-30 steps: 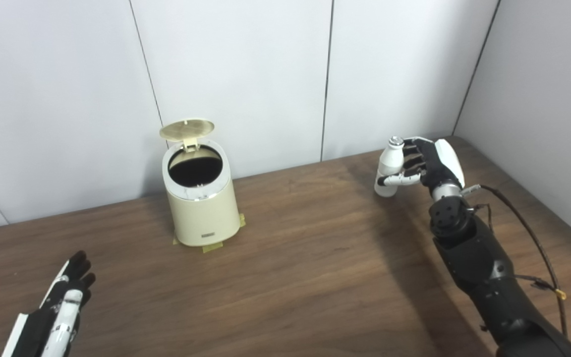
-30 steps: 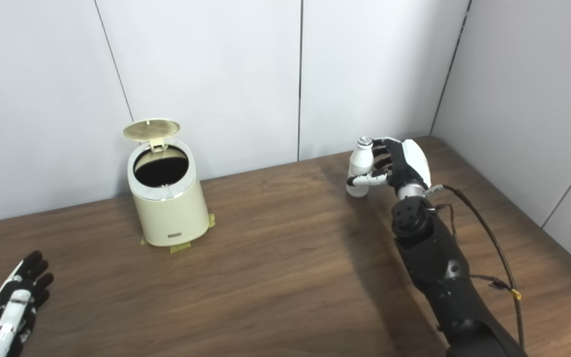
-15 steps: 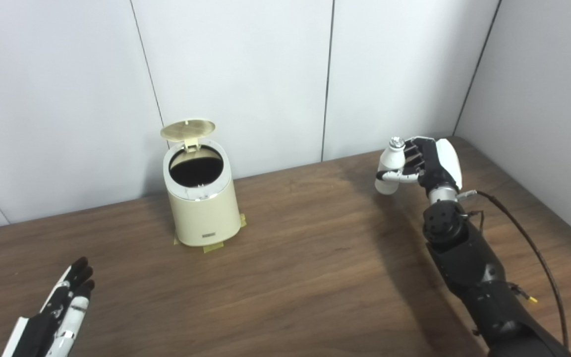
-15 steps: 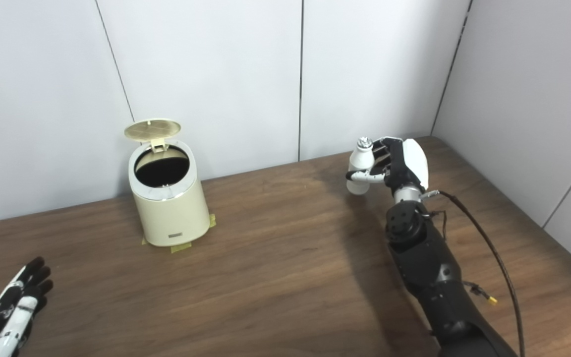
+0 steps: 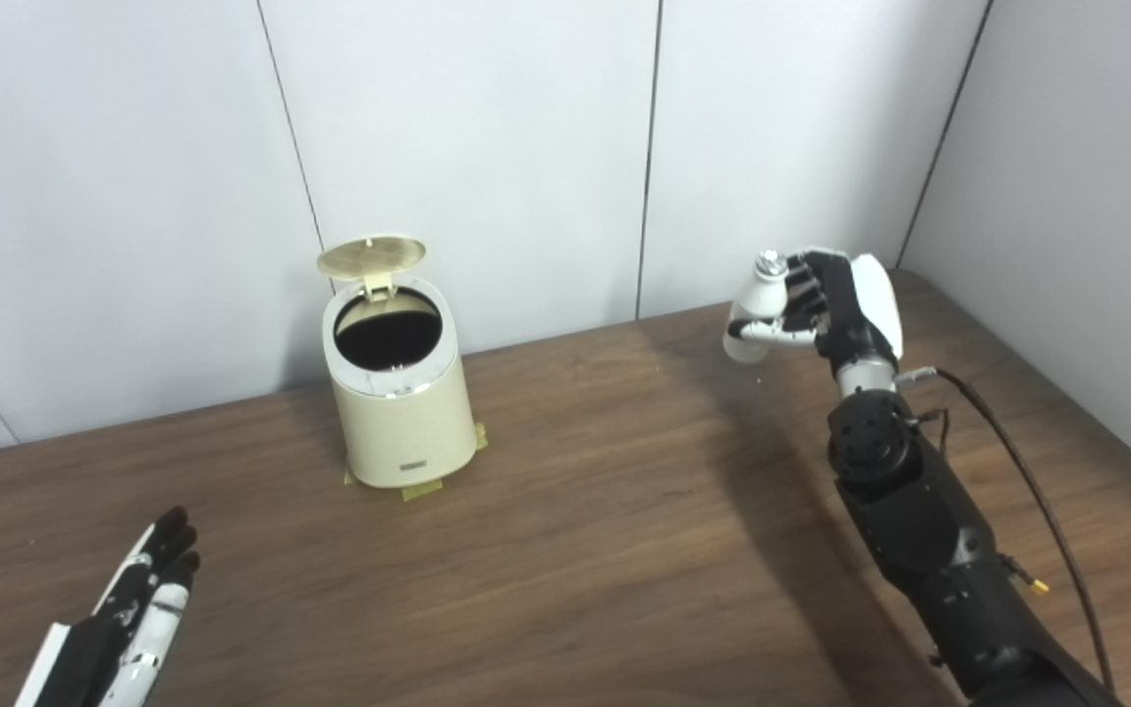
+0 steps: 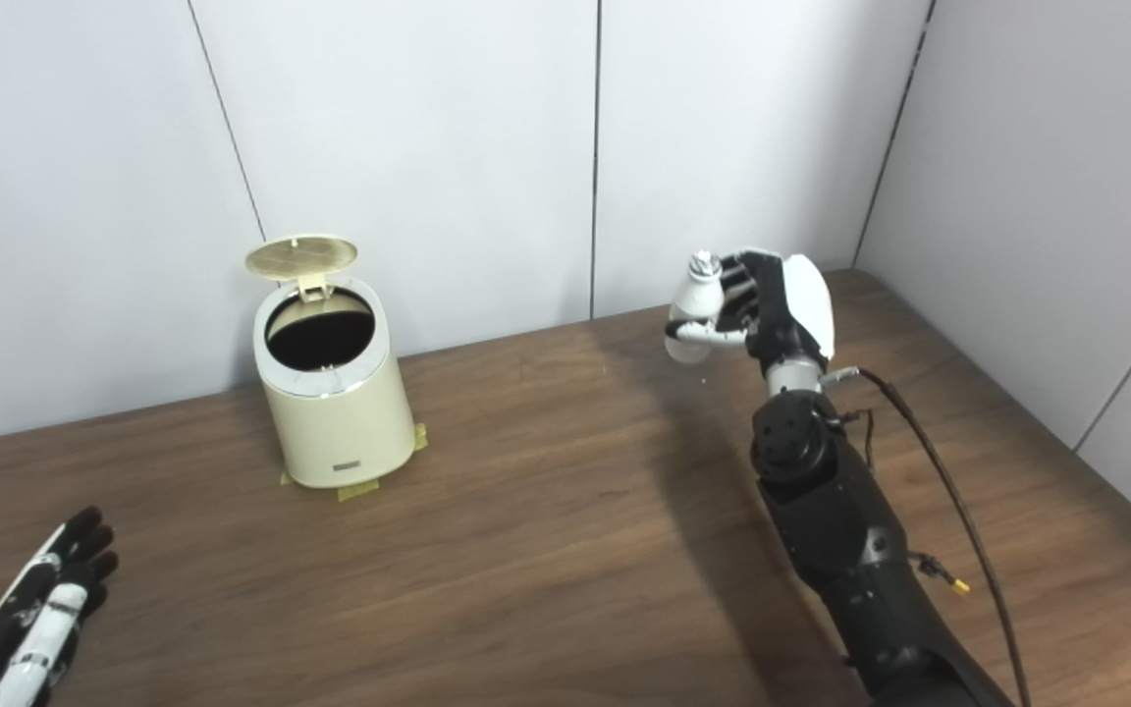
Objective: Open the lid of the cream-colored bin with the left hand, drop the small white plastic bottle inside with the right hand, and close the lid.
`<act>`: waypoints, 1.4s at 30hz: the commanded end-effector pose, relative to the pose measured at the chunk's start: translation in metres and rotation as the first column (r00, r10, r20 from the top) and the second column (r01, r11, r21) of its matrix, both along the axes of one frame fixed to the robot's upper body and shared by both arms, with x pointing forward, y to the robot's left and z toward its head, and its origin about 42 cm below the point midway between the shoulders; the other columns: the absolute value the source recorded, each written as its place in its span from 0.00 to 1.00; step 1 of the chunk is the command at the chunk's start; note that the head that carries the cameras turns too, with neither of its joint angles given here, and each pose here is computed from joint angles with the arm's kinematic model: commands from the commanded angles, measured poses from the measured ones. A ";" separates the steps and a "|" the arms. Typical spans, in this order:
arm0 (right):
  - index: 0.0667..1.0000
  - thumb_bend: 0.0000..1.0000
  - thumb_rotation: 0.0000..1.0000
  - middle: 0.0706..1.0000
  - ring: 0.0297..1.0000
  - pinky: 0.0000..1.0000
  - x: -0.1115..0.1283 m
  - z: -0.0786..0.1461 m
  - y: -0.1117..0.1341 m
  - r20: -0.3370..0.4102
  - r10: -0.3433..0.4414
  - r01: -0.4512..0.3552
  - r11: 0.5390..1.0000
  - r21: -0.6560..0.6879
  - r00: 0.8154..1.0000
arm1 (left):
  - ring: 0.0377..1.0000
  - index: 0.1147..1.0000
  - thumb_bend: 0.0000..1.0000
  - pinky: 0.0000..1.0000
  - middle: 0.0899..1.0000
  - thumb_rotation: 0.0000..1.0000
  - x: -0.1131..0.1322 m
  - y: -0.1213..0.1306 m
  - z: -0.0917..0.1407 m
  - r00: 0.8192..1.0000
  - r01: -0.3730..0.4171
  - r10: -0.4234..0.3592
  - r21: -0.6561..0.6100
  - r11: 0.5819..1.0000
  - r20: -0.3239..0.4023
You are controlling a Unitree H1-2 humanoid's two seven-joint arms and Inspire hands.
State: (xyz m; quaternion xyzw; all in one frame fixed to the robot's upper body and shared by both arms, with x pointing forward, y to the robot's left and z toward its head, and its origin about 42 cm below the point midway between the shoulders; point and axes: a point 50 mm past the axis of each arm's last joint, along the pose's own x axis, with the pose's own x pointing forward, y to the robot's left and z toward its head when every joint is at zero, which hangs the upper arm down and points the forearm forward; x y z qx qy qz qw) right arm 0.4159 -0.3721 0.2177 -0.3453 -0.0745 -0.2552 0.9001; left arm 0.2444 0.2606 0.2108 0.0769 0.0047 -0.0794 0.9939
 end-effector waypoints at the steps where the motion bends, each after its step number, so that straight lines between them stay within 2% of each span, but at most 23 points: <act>1: 0.46 0.52 0.00 0.45 0.40 0.38 0.002 0.033 0.006 0.126 0.049 -0.042 0.997 -0.059 0.991 | 0.98 1.00 0.25 1.00 0.98 0.72 0.002 0.000 0.014 0.998 0.003 -0.005 0.025 1.000 0.060; 4: 0.45 0.52 0.00 0.45 0.41 0.39 -0.005 0.047 0.024 0.157 0.080 -0.067 0.994 -0.089 0.984 | 0.98 1.00 0.26 1.00 0.99 0.72 0.001 -0.001 0.010 0.999 0.007 -0.008 0.032 0.999 0.051; 8: 0.46 0.52 0.00 0.45 0.40 0.39 -0.013 0.066 0.051 0.226 0.180 -0.157 0.980 -0.119 0.957 | 0.96 1.00 0.29 0.99 0.97 0.72 0.000 -0.003 0.005 0.999 0.010 -0.013 0.048 0.999 0.042; 11: 0.45 0.52 0.00 0.45 0.42 0.41 -0.017 0.075 0.066 0.236 0.234 -0.202 0.968 -0.152 0.943 | 0.95 1.00 0.32 0.98 0.95 0.73 -0.002 -0.005 0.001 0.999 0.008 -0.010 0.064 0.998 0.036; 15: 0.46 0.52 0.00 0.45 0.41 0.40 -0.019 0.087 0.084 0.281 0.307 -0.255 0.944 -0.207 0.909 | 0.93 1.00 0.35 0.96 0.95 0.73 -0.005 -0.007 -0.005 1.000 0.007 -0.009 0.083 0.997 0.026; 19: 0.45 0.52 0.00 0.46 0.41 0.39 -0.024 0.101 0.103 0.303 0.352 -0.296 0.930 -0.216 0.886 | 0.93 0.99 0.41 0.95 0.94 0.73 -0.008 -0.011 -0.014 1.000 0.001 -0.001 0.081 0.997 0.005; 26: 0.46 0.52 0.00 0.46 0.41 0.39 -0.024 0.125 0.135 0.350 0.468 -0.384 0.879 -0.284 0.811 | 0.93 0.97 0.44 0.92 0.93 0.75 -0.011 -0.019 -0.024 1.000 -0.005 0.006 0.095 0.996 -0.009; 29: 0.46 0.52 0.00 0.45 0.41 0.40 -0.021 0.131 0.150 0.355 0.495 -0.411 0.865 -0.288 0.793 | 0.92 0.98 0.47 0.94 0.93 0.76 -0.012 -0.022 -0.028 1.000 -0.016 0.018 0.095 0.995 -0.020; 31: 0.46 0.52 0.00 0.45 0.41 0.39 -0.019 0.133 0.158 0.354 0.508 -0.431 0.859 -0.277 0.785 | 0.92 0.98 0.49 0.93 0.93 0.77 -0.013 -0.024 -0.031 1.000 -0.017 0.020 0.098 0.995 -0.023; 38: 0.45 0.52 0.00 0.46 0.41 0.39 -0.007 0.136 0.185 0.359 0.515 -0.462 0.857 -0.229 0.778 | 0.91 0.97 0.51 0.90 0.93 0.76 -0.012 -0.028 -0.038 1.000 -0.023 0.024 0.077 0.997 -0.013; 42: 0.45 0.52 0.00 0.46 0.41 0.39 0.000 0.135 0.198 0.352 0.540 -0.498 0.842 -0.210 0.764 | 0.91 0.97 0.53 0.91 0.92 0.76 -0.012 -0.029 -0.039 1.000 -0.025 0.025 0.064 0.998 -0.007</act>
